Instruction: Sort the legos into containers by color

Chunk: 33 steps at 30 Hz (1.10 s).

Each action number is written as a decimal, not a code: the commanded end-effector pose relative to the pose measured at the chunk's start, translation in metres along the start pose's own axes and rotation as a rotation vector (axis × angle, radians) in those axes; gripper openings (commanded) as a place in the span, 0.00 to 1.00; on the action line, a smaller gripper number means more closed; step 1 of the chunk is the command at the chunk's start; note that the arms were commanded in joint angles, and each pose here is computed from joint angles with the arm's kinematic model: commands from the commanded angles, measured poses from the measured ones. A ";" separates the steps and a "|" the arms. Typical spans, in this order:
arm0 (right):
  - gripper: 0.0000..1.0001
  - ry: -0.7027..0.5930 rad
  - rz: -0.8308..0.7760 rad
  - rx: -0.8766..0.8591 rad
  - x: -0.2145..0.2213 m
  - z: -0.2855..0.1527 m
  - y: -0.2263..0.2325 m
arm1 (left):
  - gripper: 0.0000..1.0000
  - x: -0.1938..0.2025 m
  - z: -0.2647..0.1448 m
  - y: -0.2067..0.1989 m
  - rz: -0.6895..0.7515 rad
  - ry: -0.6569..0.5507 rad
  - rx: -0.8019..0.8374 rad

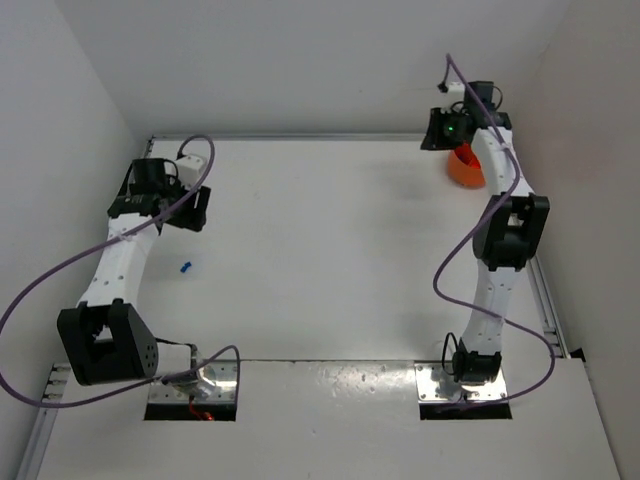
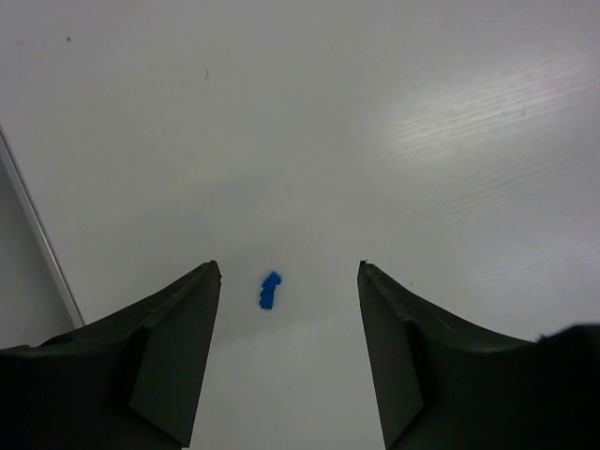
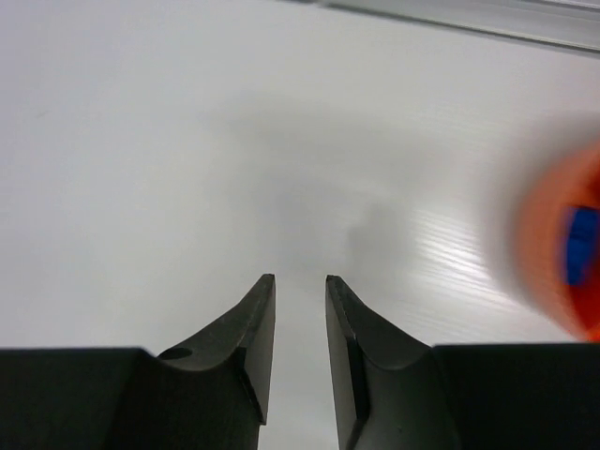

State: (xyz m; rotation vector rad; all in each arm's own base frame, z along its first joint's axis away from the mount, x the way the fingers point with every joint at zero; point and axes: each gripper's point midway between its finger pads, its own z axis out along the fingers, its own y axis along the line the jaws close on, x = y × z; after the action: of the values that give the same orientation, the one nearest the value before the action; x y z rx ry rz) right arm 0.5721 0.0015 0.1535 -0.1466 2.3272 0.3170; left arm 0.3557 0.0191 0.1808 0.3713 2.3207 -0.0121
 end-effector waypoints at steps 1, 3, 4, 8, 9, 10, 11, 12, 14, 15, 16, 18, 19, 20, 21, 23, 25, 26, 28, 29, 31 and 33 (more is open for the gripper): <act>0.29 0.018 -0.097 -0.210 0.006 -0.005 0.088 | 0.66 0.068 -0.009 0.013 0.048 0.173 -0.008; 0.34 0.056 -0.144 -0.293 0.020 -0.001 0.120 | 0.68 0.086 -0.011 0.022 0.024 0.216 -0.026; 0.37 0.083 -0.161 -0.305 0.029 0.001 0.126 | 0.68 0.099 -0.009 0.025 0.005 0.258 -0.019; 0.45 0.100 -0.250 -0.327 0.046 0.011 0.145 | 0.69 0.128 -0.003 0.025 -0.015 0.345 0.003; 0.46 0.102 -0.239 -0.326 0.047 0.011 0.145 | 0.69 0.132 -0.001 0.027 -0.007 0.364 0.003; 0.48 0.094 -0.231 -0.325 0.044 0.012 0.146 | 0.69 0.137 0.002 0.028 -0.016 0.371 0.002; 0.48 0.106 -0.222 -0.331 0.049 0.013 0.151 | 0.69 0.141 0.007 0.030 -0.018 0.388 0.001; 0.49 0.096 -0.217 -0.330 0.046 0.014 0.151 | 0.69 0.144 0.009 0.029 -0.021 0.399 0.008; 0.56 0.100 -0.223 -0.323 0.054 0.017 0.153 | 0.69 0.149 0.014 0.031 -0.023 0.421 0.007; 0.60 0.111 -0.226 -0.330 0.059 0.018 0.157 | 0.69 0.156 0.021 0.035 -0.021 0.444 -0.010; 0.63 0.111 -0.227 -0.330 0.059 0.018 0.157 | 0.69 0.158 0.024 0.037 -0.020 0.452 -0.016; 0.64 0.114 -0.234 -0.326 0.060 0.017 0.160 | 0.65 0.164 0.034 0.040 -0.020 0.467 -0.017; 0.65 0.114 -0.234 -0.325 0.060 0.017 0.160 | 0.63 0.165 0.038 0.041 -0.021 0.468 -0.017; 0.65 0.105 -0.237 -0.325 0.057 0.013 0.161 | 0.61 0.166 0.041 0.042 -0.021 0.468 -0.017; 0.65 0.104 -0.246 -0.317 0.057 0.014 0.159 | 0.59 0.165 0.048 0.047 -0.017 0.468 -0.029; 0.65 0.106 -0.253 -0.323 0.058 0.014 0.164 | 0.50 0.173 0.054 0.048 -0.028 0.496 -0.031; 0.65 0.097 -0.255 -0.323 0.055 0.011 0.165 | 0.46 0.178 0.062 0.050 -0.030 0.517 -0.028; 0.65 0.097 -0.255 -0.323 0.055 0.011 0.165 | 0.44 0.179 0.064 0.051 -0.030 0.515 -0.030; 0.65 0.097 -0.255 -0.323 0.055 0.011 0.165 | 0.44 0.178 0.068 0.051 -0.031 0.505 -0.023; 0.65 0.097 -0.255 -0.323 0.055 0.011 0.165 | 0.44 0.177 0.072 0.048 -0.022 0.504 -0.018; 0.65 0.099 -0.262 -0.329 0.056 0.011 0.170 | 0.44 0.179 0.075 0.048 -0.031 0.505 -0.019; 0.65 0.099 -0.262 -0.329 0.056 0.011 0.170 | 0.43 0.178 0.077 0.049 -0.032 0.508 -0.018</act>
State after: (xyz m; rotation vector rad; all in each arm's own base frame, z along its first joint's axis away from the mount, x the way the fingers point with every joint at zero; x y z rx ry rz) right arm 0.5021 0.1612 0.1005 -0.6000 2.4035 0.5935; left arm 0.2881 0.0976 0.0048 0.3726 2.8718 0.0651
